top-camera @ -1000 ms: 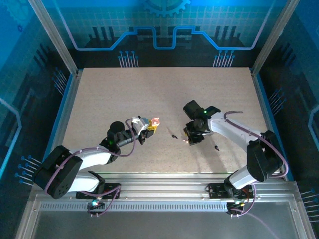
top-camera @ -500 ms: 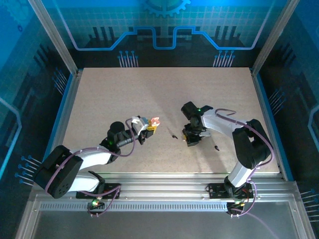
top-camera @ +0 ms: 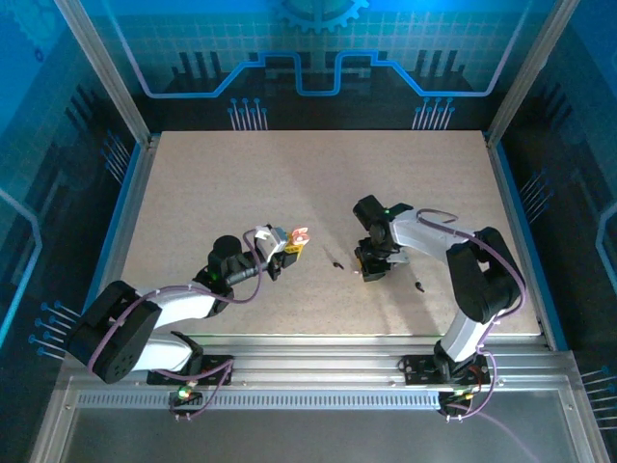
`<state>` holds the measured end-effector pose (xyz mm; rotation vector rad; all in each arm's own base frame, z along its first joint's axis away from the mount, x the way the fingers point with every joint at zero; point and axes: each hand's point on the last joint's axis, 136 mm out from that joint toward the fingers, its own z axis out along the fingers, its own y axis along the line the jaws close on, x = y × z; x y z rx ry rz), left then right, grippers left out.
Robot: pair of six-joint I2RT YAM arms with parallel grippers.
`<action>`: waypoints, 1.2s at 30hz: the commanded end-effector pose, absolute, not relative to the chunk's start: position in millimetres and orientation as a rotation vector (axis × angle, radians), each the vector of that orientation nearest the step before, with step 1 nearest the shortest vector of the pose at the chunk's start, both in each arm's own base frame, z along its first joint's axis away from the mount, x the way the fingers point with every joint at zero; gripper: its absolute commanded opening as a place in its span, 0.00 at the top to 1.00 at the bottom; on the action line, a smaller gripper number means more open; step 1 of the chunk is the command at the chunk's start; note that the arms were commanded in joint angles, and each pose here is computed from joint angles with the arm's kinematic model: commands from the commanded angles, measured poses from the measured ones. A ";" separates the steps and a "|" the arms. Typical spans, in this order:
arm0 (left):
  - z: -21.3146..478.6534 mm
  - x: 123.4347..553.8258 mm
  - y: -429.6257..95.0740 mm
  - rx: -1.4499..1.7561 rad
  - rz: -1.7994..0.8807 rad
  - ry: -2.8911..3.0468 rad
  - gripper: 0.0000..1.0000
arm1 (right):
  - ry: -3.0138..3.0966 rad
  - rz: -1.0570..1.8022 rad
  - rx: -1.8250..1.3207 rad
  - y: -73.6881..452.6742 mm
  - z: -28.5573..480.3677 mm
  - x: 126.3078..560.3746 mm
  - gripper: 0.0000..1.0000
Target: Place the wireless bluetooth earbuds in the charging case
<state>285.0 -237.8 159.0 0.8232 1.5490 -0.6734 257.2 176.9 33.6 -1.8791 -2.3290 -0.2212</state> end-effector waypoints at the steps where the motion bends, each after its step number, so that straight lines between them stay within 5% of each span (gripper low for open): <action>1: 157.2 286.6 -236.4 0.812 -0.673 1.555 0.91 | -2.291 -0.170 -1.907 169.9 24.9 254.9 0.64; 26: 156.9 286.3 -235.6 0.809 -0.675 1.563 0.91 | -2.277 -0.124 -1.883 166.0 1.7 251.7 0.68; 36: 156.7 286.7 -235.7 0.812 -0.674 1.567 0.91 | -2.289 -0.119 -1.876 163.8 1.7 249.7 0.88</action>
